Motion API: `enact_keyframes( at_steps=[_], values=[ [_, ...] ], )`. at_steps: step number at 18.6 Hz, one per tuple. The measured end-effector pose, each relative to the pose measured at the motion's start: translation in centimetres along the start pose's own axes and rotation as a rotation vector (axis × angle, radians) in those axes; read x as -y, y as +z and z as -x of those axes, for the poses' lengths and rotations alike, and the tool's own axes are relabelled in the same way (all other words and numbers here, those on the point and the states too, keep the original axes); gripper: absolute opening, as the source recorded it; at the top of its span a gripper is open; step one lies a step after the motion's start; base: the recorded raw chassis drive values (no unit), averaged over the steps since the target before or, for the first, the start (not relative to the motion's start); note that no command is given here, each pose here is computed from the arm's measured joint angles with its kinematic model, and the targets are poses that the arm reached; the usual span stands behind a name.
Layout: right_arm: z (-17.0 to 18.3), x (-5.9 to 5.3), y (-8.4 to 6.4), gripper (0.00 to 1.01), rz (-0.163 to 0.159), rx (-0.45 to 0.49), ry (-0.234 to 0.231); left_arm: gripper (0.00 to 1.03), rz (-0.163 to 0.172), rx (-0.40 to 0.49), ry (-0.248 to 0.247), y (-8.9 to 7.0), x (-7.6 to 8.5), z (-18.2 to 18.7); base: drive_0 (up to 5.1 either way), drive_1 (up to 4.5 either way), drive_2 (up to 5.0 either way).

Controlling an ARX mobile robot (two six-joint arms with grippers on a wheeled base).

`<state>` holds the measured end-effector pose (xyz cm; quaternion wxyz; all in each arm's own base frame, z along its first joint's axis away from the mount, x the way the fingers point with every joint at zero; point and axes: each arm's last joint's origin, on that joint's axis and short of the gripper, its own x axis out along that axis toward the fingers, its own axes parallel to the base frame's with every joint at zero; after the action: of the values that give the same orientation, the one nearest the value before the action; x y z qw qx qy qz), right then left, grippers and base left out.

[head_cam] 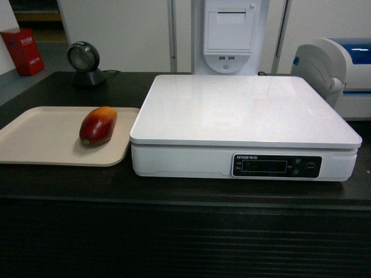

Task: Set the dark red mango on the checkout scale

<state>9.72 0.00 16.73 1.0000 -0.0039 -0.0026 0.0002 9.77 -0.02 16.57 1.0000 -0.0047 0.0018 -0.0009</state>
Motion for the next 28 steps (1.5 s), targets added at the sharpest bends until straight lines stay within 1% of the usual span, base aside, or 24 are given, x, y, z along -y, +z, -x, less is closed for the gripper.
enact_keyframes(
  at_steps=[28],
  values=[
    [0.00,0.00,0.00,0.98,0.000,0.000,0.000,0.98,0.000,0.000,0.000,0.00,0.00,0.00,0.0,0.00,0.0]
  ],
)
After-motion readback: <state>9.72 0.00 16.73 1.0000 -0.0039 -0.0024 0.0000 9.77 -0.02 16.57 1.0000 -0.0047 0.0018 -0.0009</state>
